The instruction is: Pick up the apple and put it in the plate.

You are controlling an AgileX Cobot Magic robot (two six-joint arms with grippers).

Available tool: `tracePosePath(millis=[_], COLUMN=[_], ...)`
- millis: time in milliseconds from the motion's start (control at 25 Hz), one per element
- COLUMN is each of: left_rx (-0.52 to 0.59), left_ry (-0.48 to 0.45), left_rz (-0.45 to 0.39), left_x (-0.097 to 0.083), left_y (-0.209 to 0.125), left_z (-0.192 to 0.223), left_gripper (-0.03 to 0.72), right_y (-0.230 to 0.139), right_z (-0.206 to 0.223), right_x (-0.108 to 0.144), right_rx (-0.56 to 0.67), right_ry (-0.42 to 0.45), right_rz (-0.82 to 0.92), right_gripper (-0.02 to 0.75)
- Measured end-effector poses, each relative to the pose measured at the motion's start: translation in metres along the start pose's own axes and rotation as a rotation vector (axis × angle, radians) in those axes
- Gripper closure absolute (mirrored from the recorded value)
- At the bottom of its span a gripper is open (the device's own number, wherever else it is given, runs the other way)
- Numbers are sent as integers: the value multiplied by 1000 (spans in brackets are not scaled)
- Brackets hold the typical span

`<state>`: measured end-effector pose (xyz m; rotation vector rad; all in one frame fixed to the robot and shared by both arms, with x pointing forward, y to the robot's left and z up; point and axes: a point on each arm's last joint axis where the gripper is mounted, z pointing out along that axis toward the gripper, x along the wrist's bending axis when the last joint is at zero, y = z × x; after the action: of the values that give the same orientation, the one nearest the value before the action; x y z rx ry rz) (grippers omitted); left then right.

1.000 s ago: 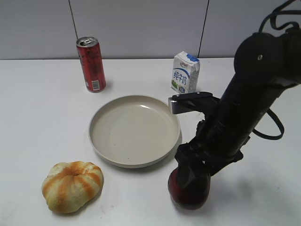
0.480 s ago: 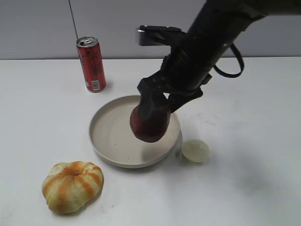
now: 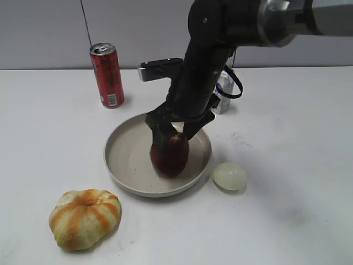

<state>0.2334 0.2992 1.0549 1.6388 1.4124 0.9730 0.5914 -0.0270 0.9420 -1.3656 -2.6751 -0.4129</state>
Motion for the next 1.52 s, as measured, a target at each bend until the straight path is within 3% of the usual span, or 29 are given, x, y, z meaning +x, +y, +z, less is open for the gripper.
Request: tracePosePath(millis=[320, 520, 680, 880, 1040, 1320, 1520], left_rx=[0, 0, 0, 0, 0, 0, 0], left_ry=[0, 0, 0, 0, 0, 0, 0], left_rz=[0, 0, 0, 0, 0, 0, 0], left_x=[0, 0, 0, 0, 0, 0, 0], left_y=[0, 0, 0, 0, 0, 0, 0], left_z=[0, 0, 0, 0, 0, 0, 0], left_gripper=[104, 104, 104, 104, 104, 104, 104], right_y=[18, 22, 0, -64, -134, -254, -325], right_z=[-40, -94, -146, -189, -204, -197, -194], right_x=[9, 9, -8, -47, -54, -24, -3], right_rx=[18, -92, -167, -171, -143, -142, -312], right_ry=[-9, -64, -124, -204, -247, -261, -275], right_rz=[-42, -24, 31, 189, 294, 353, 336], right_gripper=[59, 59, 61, 71, 77, 84, 94])
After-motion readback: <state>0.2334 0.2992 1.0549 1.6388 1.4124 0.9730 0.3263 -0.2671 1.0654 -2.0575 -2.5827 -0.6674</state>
